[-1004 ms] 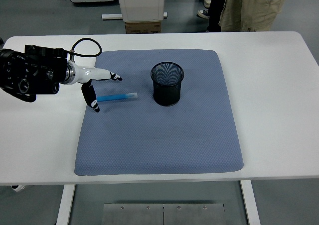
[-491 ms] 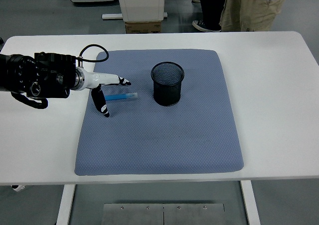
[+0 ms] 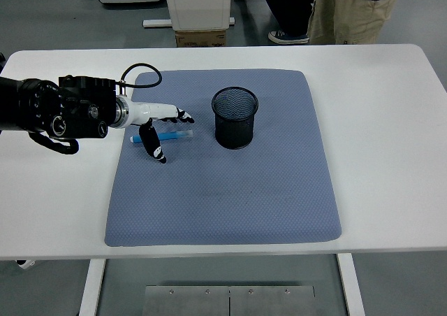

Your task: Left hand places marker in pen holder

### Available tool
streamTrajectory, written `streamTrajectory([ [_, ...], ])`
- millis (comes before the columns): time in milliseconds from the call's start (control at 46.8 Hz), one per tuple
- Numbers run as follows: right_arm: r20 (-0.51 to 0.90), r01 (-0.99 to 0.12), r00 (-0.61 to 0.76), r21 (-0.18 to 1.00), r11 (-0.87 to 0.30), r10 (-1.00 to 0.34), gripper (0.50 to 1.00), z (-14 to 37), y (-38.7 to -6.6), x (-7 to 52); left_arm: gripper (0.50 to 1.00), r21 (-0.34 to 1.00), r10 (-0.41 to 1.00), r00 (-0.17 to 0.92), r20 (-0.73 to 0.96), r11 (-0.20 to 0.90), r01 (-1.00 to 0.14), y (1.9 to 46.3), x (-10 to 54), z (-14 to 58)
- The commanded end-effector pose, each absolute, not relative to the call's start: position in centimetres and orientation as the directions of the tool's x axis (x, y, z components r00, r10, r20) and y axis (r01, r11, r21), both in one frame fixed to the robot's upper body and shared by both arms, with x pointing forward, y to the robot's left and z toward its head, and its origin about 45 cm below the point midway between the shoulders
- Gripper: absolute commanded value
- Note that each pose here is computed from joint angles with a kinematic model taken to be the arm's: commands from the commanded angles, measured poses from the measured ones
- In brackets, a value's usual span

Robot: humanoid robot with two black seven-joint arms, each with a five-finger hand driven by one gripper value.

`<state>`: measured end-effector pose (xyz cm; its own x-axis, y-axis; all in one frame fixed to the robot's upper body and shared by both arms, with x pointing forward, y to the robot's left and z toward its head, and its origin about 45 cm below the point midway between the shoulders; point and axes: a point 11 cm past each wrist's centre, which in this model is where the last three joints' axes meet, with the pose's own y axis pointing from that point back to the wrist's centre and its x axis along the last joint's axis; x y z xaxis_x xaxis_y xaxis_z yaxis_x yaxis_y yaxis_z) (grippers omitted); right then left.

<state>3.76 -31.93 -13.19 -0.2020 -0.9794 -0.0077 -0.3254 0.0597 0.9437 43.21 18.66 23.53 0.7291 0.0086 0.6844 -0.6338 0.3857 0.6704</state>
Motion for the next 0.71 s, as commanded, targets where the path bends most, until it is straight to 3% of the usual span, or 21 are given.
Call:
streamTrajectory([
  [0,-0.008,-0.325,-0.202,0.944,0.060,-0.979,1.000,-13.19,-31.93,3.76,0.898,0.667,0.007,0.725,0.689,0.387,-0.637,18.50,43.38,23.74],
  [43,-0.008,-0.325,-0.202,0.944,0.060,-0.979,1.000,-13.19,-31.93,3.76,0.868,0.668,0.006,0.726,0.687,0.388,-0.635,18.44,43.35,23.71],
  [363,-0.008,-0.325,-0.201,0.944,0.059,-0.980,1.000,-13.19,-31.93,3.76,0.783,0.672,-0.004,0.730,0.684,0.393,-0.628,17.95,43.22,23.54],
  [684,-0.008,-0.325,-0.202,0.944,0.060,-0.979,1.000,-13.19,-31.93,3.76,0.777,0.669,-0.005,0.723,0.691,0.381,-0.638,18.01,43.46,23.88],
])
